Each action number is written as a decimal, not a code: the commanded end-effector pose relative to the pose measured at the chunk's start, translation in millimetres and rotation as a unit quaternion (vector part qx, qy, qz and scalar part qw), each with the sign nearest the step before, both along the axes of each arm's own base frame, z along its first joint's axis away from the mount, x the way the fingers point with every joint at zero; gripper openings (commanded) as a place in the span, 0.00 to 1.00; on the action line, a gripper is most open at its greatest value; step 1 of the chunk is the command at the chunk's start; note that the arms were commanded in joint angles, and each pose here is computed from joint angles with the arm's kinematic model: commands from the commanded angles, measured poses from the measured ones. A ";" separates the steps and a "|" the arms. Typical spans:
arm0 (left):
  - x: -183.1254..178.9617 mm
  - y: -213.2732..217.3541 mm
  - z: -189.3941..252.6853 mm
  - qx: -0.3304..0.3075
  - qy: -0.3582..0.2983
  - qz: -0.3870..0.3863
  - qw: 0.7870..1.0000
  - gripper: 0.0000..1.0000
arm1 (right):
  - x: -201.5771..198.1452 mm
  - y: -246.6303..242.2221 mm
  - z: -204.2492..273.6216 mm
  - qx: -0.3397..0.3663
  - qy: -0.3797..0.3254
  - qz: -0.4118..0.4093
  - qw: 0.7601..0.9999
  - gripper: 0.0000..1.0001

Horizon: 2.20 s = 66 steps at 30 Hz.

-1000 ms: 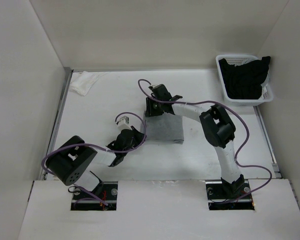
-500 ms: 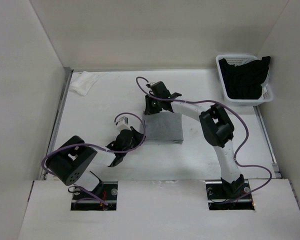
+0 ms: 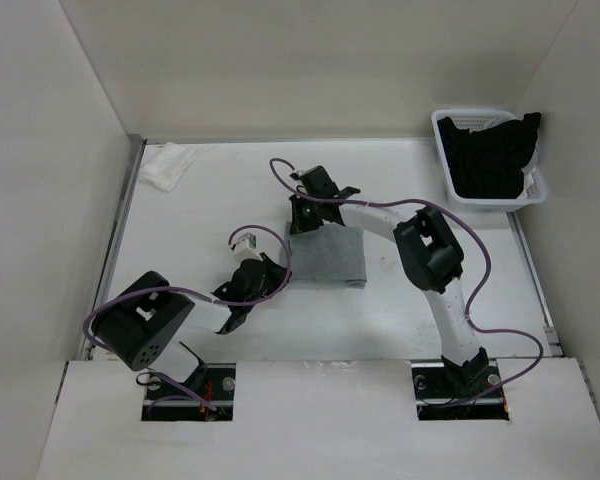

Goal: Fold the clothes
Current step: Fold the tank top

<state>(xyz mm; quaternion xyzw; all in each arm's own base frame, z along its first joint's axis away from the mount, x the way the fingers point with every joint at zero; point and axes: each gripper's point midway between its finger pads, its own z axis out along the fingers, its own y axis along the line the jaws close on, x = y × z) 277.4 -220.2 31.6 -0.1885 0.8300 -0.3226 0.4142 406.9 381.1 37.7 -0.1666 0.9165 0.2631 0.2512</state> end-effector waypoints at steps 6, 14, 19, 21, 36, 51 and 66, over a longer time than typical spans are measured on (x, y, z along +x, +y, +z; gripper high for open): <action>-4.1 1.8 3.4 -0.022 -0.009 0.005 1.000 0.03 | 39.2 6.3 80.3 0.072 -0.099 -0.060 0.991 0.00; -7.3 6.4 0.8 -0.025 -0.005 0.011 1.000 0.03 | 64.4 -0.2 78.4 0.075 -0.109 -0.110 0.985 0.00; -10.0 10.1 -1.3 -0.025 -0.002 0.016 1.000 0.03 | 77.9 -0.6 61.8 0.061 -0.109 -0.131 0.983 0.00; -10.2 12.3 -2.9 -0.025 0.000 0.019 0.999 0.03 | 79.7 2.2 54.2 0.059 -0.105 -0.130 0.984 0.00; -7.0 32.5 21.1 -0.049 -0.032 0.066 0.996 0.27 | 65.1 6.7 103.4 0.102 -0.123 -0.116 0.980 0.29; 4.6 89.4 140.9 0.055 -0.167 0.122 0.977 0.45 | -24.0 -89.0 219.2 0.146 -0.257 -0.148 0.944 0.06; 12.0 130.2 105.1 0.103 -0.091 0.137 0.981 0.50 | -46.6 -211.9 155.1 0.117 -0.315 -0.366 0.868 0.35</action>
